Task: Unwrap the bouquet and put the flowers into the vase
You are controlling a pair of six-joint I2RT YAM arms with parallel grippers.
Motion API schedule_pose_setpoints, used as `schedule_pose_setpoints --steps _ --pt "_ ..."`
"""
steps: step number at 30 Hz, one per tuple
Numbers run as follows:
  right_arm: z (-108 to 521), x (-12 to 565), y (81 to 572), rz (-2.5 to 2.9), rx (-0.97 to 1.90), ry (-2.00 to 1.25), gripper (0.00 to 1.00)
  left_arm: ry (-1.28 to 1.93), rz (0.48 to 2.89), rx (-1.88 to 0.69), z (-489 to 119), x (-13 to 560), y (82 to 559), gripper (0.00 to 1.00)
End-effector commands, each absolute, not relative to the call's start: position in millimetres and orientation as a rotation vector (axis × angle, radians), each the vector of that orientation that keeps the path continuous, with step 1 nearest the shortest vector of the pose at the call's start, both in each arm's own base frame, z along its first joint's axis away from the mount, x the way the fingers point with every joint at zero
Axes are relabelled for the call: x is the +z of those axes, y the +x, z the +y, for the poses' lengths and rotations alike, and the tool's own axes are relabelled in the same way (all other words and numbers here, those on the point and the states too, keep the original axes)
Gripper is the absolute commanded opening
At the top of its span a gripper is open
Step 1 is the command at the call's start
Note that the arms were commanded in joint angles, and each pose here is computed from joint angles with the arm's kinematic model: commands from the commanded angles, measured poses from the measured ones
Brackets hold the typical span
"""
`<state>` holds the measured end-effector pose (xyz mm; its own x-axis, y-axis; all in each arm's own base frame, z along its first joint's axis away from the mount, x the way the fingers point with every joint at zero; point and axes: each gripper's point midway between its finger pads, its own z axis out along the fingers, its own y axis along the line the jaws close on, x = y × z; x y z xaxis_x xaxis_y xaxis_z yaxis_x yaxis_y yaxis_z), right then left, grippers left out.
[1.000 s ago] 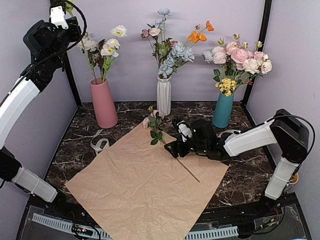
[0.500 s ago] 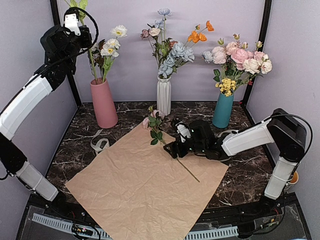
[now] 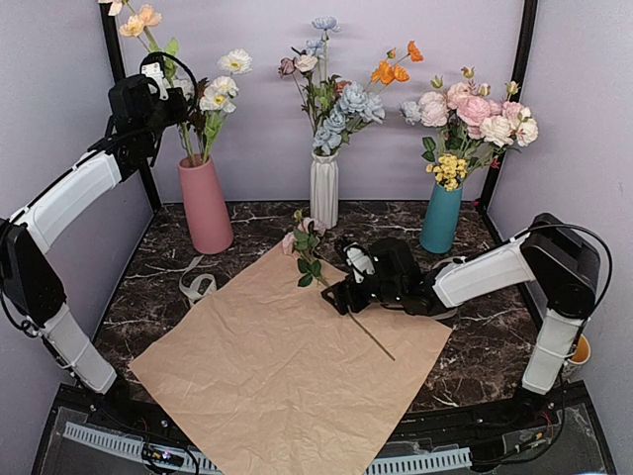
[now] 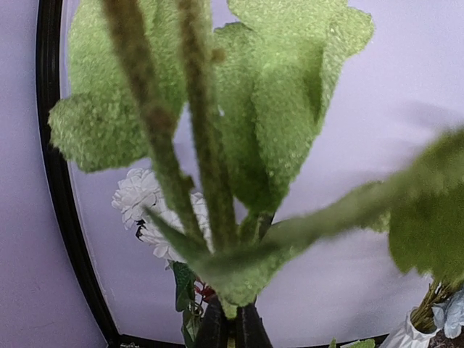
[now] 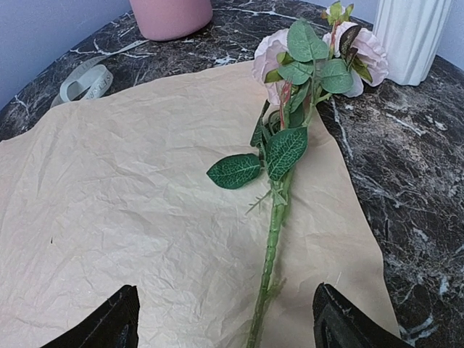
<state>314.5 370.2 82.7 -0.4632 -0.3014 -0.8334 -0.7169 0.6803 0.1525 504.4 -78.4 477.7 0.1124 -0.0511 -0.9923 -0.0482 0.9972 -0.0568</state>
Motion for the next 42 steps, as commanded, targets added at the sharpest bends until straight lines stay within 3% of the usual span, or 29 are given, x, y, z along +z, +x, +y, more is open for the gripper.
schedule_pose_setpoints --steps 1,13,20,24,29,36,42 --pt "374.6 84.9 320.4 2.056 0.645 -0.770 0.82 -0.094 1.547 -0.084 -75.9 444.3 525.8 0.00" --pt "375.3 80.0 321.6 2.071 0.635 -0.776 0.81 -0.164 1.801 -0.148 -64.9 345.0 565.9 0.01" --pt "376.4 78.1 321.7 2.078 0.639 -0.779 0.81 -0.164 1.833 -0.182 -67.7 347.1 555.3 0.26" --pt "376.8 77.7 321.6 2.079 0.640 -0.781 0.81 -0.157 1.829 -0.199 -67.6 365.6 540.1 0.44" --pt "376.6 78.6 321.0 2.078 0.642 -0.781 0.81 -0.139 1.827 -0.205 -65.6 394.3 515.1 0.57" --pt "376.6 80.1 321.0 2.073 0.643 -0.781 0.81 -0.079 1.816 -0.226 -64.0 430.2 453.5 0.65" --pt "375.5 73.7 327.2 2.087 0.588 -0.794 0.80 -0.030 1.828 -0.253 -61.6 417.1 386.0 0.70"
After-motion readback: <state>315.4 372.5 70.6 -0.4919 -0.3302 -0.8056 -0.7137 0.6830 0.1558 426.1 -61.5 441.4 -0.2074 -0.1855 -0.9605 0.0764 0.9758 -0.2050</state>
